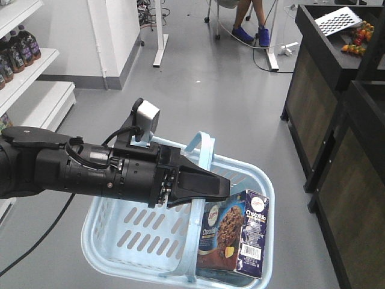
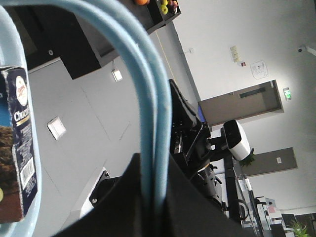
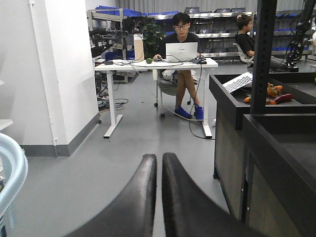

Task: Left arm holds basket, right arm returns cookies
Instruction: 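Turn the base past the shelves toward the lab area, basket held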

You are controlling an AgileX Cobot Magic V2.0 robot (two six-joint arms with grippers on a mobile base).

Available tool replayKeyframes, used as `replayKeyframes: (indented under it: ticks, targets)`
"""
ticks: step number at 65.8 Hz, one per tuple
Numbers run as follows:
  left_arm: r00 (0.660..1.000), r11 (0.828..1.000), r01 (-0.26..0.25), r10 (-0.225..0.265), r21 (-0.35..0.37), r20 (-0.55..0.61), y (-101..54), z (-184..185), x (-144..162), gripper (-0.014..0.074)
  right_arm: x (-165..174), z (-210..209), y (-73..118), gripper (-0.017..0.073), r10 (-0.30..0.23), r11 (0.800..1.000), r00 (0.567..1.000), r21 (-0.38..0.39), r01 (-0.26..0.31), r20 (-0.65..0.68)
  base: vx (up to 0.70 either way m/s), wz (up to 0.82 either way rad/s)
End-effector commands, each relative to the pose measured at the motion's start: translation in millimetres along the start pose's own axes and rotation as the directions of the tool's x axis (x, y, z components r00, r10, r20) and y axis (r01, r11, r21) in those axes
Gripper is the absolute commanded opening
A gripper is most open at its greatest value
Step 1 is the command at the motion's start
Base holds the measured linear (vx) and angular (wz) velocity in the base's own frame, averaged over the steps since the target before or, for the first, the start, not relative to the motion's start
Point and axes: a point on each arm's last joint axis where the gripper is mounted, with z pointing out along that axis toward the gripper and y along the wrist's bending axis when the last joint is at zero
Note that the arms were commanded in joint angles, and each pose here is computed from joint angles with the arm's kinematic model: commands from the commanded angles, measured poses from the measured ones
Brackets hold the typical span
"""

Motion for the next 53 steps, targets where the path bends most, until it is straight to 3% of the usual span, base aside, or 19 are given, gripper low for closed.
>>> replayKeyframes:
  ticks: [1,53]
  targets:
    - [0.997,0.987,-0.038,0.028,0.155,0.069,-35.3,-6.2,-6.9,-0.0006,-1.0,-0.2,0.1,-0.0006,-0.005,1.000,0.998,-0.002,0.005,0.063,0.36,0.03]
    - [0.997,0.987,-0.038,0.028,0.155,0.069,-35.3,-6.2,-6.9,-0.0006,-1.0,-0.2,0.1,-0.0006,-0.005,1.000,0.998,-0.002,0.005,0.063,0.37,-0.06]
